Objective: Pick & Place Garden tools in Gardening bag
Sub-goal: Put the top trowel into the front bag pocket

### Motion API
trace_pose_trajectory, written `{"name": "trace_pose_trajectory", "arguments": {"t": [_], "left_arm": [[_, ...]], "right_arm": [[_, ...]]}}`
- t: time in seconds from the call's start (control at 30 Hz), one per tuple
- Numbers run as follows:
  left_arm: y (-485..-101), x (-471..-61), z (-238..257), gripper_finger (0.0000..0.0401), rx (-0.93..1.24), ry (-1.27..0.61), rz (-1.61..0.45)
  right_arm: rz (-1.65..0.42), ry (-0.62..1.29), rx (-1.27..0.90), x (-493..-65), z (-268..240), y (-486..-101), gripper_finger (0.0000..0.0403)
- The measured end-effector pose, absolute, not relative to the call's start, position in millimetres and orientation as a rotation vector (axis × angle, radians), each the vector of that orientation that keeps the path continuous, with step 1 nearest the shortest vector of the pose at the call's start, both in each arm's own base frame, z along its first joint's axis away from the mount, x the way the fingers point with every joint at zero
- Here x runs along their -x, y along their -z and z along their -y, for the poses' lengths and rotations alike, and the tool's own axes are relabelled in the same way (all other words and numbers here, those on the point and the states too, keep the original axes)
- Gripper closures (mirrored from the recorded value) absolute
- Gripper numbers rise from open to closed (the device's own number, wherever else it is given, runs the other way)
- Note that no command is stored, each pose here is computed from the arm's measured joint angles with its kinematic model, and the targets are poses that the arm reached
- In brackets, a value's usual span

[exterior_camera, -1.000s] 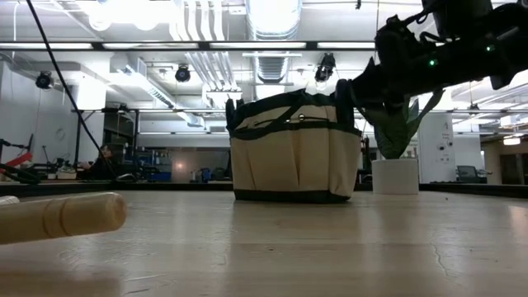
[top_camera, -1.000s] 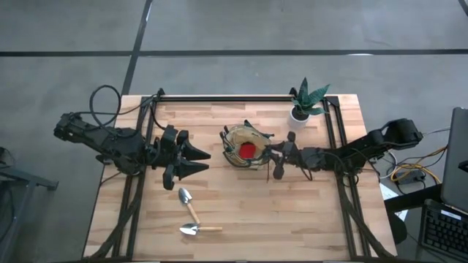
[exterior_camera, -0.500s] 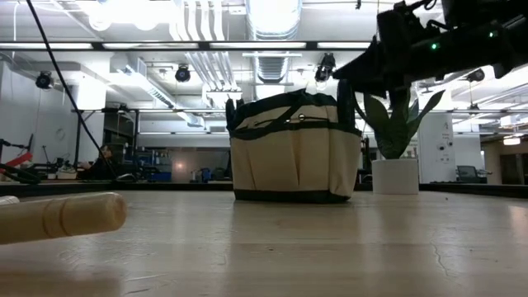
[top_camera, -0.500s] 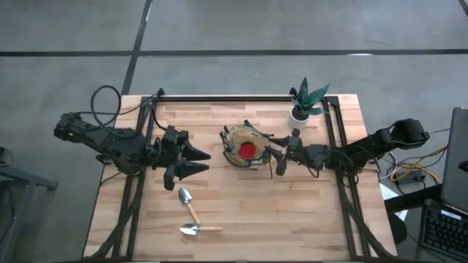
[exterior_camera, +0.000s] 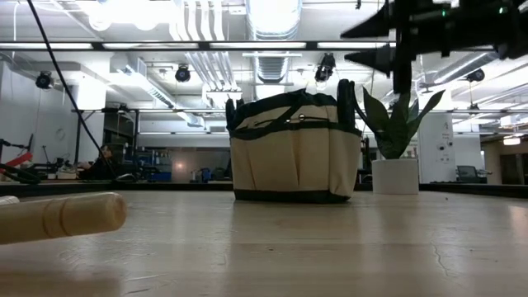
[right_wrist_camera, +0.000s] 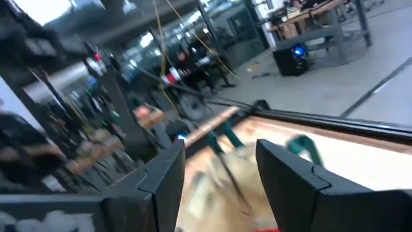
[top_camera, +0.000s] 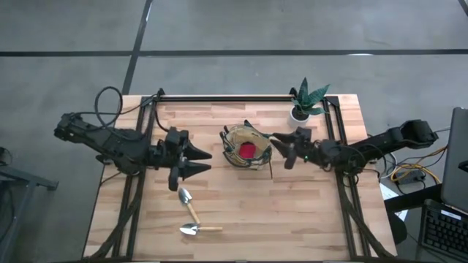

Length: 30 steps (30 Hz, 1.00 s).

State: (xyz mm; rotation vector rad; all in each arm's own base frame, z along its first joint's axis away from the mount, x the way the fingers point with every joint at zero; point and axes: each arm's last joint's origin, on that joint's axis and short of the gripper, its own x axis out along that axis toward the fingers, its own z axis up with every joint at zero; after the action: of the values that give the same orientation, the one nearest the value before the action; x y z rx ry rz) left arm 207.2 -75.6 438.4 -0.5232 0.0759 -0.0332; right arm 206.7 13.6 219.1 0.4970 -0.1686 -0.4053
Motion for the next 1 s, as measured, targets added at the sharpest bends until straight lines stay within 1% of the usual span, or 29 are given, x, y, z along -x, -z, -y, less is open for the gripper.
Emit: {"name": "trace_pose_trajectory", "arguments": {"t": [0.13, 0.27, 0.4, 0.5, 0.67, 0.83, 1.0], "left_arm": [[-432, -207, 76, 0.0211, 0.514, 0.016, -0.134], [-424, -206, 76, 0.0211, 0.485, 0.025, -0.225], [-411, -203, 78, 0.0211, 0.513, 0.063, -0.384], [-396, -204, 85, 0.0211, 0.504, 0.052, -0.517], [-372, -212, 98, 0.0211, 0.415, 0.079, -0.717], [-345, -221, 106, 0.0211, 0.345, 0.117, -0.957], [-318, -232, 114, 0.0211, 0.129, 0.17, -1.124]], "right_arm": [[0.233, 0.356, -0.547, -206, -18, -238, 0.0219], [0.24, 0.276, -0.561, -212, -22, -256, 0.0225], [0.197, 0.228, -0.566, -222, -29, -271, 0.0234], [0.18, 0.193, -0.563, -230, -35, -285, 0.0242], [0.208, 0.156, -0.543, -242, -45, -315, 0.0252], [0.158, 0.15, -0.594, -250, -47, -334, 0.0255], [0.083, 0.159, -0.582, -253, -49, -343, 0.0255]]}}
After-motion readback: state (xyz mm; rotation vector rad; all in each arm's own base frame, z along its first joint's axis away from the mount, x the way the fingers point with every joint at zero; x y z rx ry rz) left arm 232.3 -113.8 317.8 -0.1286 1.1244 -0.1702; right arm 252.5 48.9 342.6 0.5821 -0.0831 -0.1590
